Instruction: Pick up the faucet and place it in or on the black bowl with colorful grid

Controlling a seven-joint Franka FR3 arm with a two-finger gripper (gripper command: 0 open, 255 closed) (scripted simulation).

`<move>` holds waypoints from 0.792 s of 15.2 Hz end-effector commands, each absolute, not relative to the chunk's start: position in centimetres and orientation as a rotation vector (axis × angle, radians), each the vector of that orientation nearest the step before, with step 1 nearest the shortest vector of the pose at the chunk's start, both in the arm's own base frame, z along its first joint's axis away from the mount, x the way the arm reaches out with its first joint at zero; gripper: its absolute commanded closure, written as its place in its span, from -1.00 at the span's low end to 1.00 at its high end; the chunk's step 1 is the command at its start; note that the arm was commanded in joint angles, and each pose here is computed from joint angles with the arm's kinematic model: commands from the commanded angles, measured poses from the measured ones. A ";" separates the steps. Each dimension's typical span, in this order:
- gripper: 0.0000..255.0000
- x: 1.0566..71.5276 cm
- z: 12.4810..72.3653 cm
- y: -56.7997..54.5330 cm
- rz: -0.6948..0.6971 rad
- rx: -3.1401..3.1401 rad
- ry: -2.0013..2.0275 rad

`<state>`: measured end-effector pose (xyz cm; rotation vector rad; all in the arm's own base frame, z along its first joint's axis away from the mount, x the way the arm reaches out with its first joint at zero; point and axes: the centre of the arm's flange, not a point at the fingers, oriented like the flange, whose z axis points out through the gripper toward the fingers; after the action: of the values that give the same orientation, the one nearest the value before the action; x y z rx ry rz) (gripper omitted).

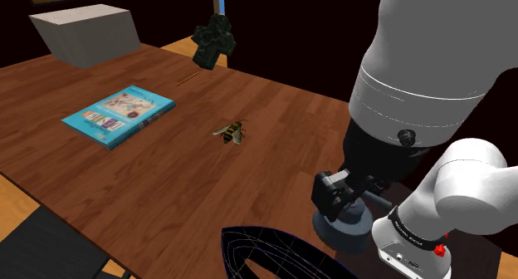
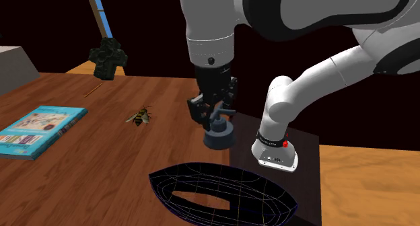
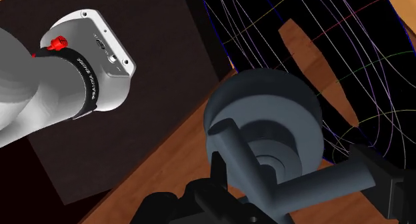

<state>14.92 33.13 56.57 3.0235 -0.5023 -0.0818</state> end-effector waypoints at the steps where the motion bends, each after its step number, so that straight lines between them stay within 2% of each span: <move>1: 1.00 13.6 56.5 35.6 -0.084 3.024 -0.504; 7: 1.00 10.0 57.0 42.8 -0.084 3.024 -0.504; 12: 1.00 10.0 54.3 42.8 -0.084 3.024 -0.504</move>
<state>10.12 42.78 54.84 3.0236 -0.5030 -0.0843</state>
